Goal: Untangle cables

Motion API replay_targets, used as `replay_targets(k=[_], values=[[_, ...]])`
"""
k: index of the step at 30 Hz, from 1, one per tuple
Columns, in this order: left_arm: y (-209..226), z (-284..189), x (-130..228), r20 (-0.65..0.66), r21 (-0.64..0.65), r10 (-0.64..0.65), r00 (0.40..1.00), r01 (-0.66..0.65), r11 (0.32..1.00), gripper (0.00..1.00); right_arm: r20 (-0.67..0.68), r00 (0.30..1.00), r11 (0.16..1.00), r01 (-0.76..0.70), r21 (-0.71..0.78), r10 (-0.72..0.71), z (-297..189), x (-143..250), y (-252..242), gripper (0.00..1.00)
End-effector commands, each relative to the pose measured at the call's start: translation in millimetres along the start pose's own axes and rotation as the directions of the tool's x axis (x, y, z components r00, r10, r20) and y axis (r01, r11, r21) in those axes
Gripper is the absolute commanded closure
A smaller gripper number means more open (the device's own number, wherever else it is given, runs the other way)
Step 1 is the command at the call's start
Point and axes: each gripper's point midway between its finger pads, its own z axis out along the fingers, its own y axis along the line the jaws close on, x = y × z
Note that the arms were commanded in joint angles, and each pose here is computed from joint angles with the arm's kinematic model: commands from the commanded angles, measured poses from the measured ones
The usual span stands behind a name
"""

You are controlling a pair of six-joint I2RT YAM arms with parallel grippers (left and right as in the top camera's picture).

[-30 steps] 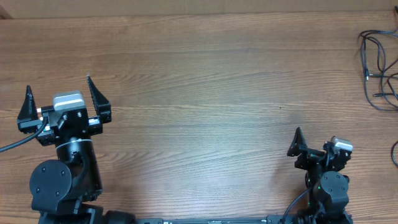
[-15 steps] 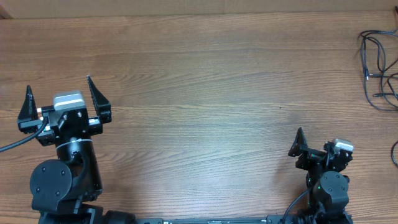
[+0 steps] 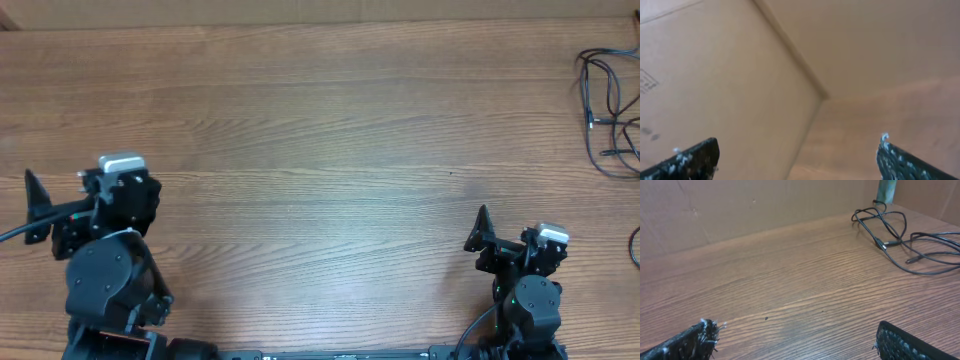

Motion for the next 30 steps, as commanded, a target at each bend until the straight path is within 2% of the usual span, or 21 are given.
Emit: replay_targets(k=[1, 3, 6, 8, 12, 16, 19, 26, 30], values=[[3.9, -1.2, 19.7, -0.084, -0.025, 0.104, 0.991, -0.107, 0.994, 0.00, -0.009, 1.000, 1.000, 0.013, 0.016, -0.013, -0.4, 2.7, -3.0, 0.00], [-6.4, -0.8, 19.7, -0.071, 0.026, 0.094, 0.993, -0.093, 0.995, 0.00, -0.009, 1.000, 1.000, 0.013, 0.016, -0.013, -0.4, 2.7, -3.0, 0.00], [-29.3, -1.3, 12.3, -0.035, 0.141, -0.111, 0.993, 0.115, 0.983, 0.00, -0.009, 1.000, 1.000, 0.013, 0.016, -0.013, -0.4, 2.7, -3.0, 0.00], [-45.4, -1.6, 7.4, -0.040, 0.224, -0.277, 0.960, 0.278, 0.934, 0.00, -0.009, 1.000, 1.000, 0.013, 0.017, -0.013, -0.4, 2.7, -3.1, 0.00], [-80.4, 1.0, 8.8, -0.067, 0.344, -0.501, 0.863, 0.491, 0.801, 0.00, -0.009, 1.000, 1.000, 0.013, 0.017, -0.013, -0.4, 2.7, -3.1, 0.00], [-113.1, -3.4, 10.8, 0.004, 0.468, -0.604, 0.797, 0.532, 0.706, 0.01, -0.009, 1.000, 1.000, 0.013, 0.017, -0.013, -0.4, 2.7, -3.1, 0.00], [-124.6, -6.6, 22.2, 0.075, 0.500, -0.682, 0.727, 0.565, 0.657, 0.00, -0.009, 1.000, 1.000, 0.013, 0.017, -0.013, -0.4, 2.7, -3.1, 0.00], [-140.6, -13.7, 55.5, 0.153, 0.519, -0.726, 0.671, 0.570, 0.637, 0.00, -0.009, 1.000, 1.000, 0.013, 0.016, -0.013, -0.4, 2.7, -3.0, 0.00], [-138.4, -13.9, 63.7, 0.173, 0.512, -0.729, 0.662, 0.572, 0.641, 0.00, -0.009, 1.000, 1.000, 0.013, 0.016, -0.013, -0.4, 2.7, -3.0, 0.00]])
